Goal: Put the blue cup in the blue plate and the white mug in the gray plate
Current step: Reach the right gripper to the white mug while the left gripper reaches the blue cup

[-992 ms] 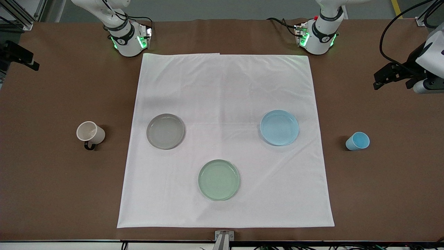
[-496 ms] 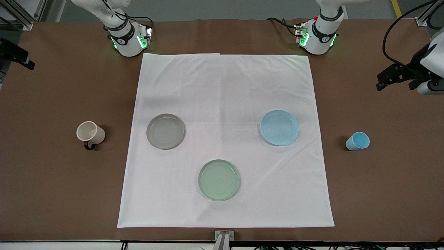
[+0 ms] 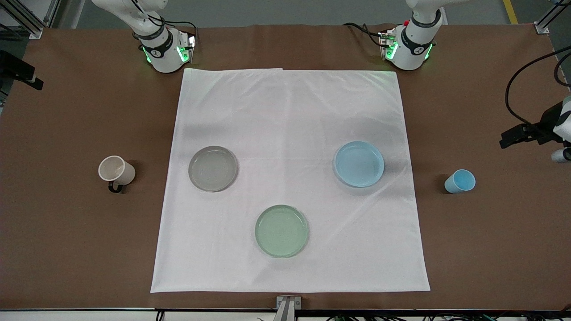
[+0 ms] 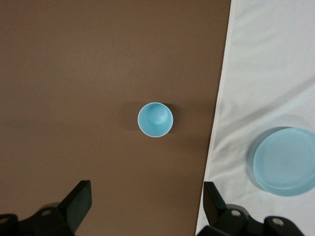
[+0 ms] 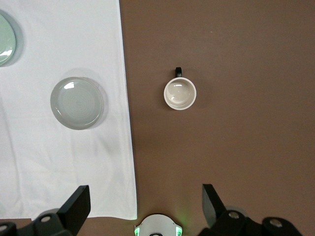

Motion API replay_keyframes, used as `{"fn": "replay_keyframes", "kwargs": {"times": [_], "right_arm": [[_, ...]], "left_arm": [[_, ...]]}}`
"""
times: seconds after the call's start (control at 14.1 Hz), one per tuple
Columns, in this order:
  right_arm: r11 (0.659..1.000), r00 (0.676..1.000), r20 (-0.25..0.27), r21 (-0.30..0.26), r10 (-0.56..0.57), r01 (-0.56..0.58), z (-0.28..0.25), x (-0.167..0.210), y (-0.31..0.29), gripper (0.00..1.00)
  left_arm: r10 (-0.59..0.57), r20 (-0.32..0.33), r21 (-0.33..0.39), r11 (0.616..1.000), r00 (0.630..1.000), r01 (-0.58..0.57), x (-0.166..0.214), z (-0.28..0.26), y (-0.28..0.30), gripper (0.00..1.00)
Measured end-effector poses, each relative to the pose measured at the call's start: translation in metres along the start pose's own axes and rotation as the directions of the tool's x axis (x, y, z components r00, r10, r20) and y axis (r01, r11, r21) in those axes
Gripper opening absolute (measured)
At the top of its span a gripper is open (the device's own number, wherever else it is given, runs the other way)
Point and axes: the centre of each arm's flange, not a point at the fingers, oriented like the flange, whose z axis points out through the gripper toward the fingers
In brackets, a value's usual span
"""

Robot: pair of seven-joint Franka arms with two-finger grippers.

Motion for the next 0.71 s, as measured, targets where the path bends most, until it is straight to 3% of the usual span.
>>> {"fn": "replay_keyframes", "kwargs": {"times": [0.28, 0.43, 0.71], "right_arm": [[1.0, 1.0, 0.021, -0.005, 0.005, -0.005, 0.013, 0.01, 0.003, 1.0], [1.0, 0.999, 0.04, -0.009, 0.016, -0.016, 0.054, 0.047, 0.009, 1.0], [0.998, 0.998, 0.027, -0.033, 0.052, -0.051, 0.167, 0.138, 0.035, 1.0]], "left_arm": [[-0.035, -0.019, -0.009, 0.999, 0.999, 0.035, 0.003, 0.109, -0.023, 1.0], [-0.051, -0.025, -0.015, 0.999, 0.998, 0.051, 0.003, 0.149, -0.032, 1.0], [-0.087, 0.0, -0.026, 0.996, 0.996, 0.087, 0.004, 0.216, -0.053, 0.96]]}}
